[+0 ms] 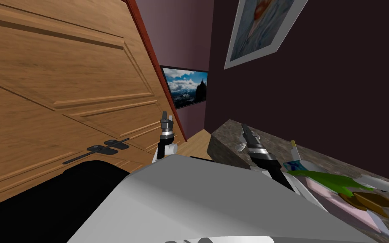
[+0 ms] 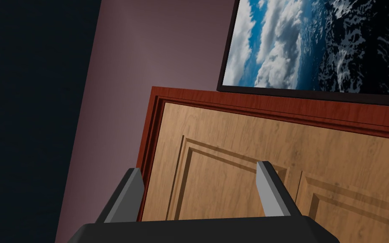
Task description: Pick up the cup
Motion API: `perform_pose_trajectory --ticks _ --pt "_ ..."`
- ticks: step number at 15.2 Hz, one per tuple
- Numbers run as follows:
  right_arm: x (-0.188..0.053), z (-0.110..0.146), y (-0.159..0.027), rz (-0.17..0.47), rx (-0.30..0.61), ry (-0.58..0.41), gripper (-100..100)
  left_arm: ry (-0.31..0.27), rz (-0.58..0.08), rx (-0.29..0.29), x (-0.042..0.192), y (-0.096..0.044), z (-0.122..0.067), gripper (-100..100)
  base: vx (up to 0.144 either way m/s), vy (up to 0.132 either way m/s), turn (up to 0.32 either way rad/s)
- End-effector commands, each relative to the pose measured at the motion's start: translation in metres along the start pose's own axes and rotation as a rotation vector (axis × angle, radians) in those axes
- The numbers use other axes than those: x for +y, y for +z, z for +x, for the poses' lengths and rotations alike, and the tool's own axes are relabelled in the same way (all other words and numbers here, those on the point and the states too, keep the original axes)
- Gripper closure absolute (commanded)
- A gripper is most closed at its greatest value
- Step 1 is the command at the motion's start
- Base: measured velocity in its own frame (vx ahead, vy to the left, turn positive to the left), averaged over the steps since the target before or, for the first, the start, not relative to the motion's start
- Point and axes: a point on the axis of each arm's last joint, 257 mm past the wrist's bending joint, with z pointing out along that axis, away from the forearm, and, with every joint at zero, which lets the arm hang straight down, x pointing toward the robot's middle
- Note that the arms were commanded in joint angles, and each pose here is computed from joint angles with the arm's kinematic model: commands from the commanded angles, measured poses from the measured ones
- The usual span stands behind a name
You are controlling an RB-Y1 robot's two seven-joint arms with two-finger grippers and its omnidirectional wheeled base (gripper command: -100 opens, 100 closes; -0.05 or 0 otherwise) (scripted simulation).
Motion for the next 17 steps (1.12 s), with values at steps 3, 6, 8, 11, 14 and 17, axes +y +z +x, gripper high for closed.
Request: perform_pose_trajectory --ticks 3,6,8,11,14,17 --pt "-0.021 0.003 -0.013 0.024 0.086 -0.108 -100 0.000 0.000 0.000 0.000 0.000 0.000 0 0.026 0.009 0.039" --pt "-0.034 0.004 -0.020 0.031 0.150 -0.180 -100 0.000 0.000 0.000 0.000 0.000 0.000 0 0.026 0.010 0.056" --pt "-0.048 0.004 -0.029 0.049 0.193 -0.237 -100 0.000 0.000 0.000 0.000 0.000 0.000 0 0.021 0.011 0.037" --pt "-0.062 0.003 -0.038 0.060 0.251 -0.305 -100 0.000 0.000 0.000 0.000 0.000 0.000 0 0.022 0.009 0.040" --pt "-0.076 0.001 -0.048 0.069 0.313 -0.376 -100 0.000 0.000 0.000 0.000 0.000 0.000 0 0.022 0.007 0.049" --pt "-0.090 -0.002 -0.057 0.078 0.375 -0.446 -100 0.000 0.000 0.000 0.000 0.000 0.000 0 0.022 0.011 0.041"
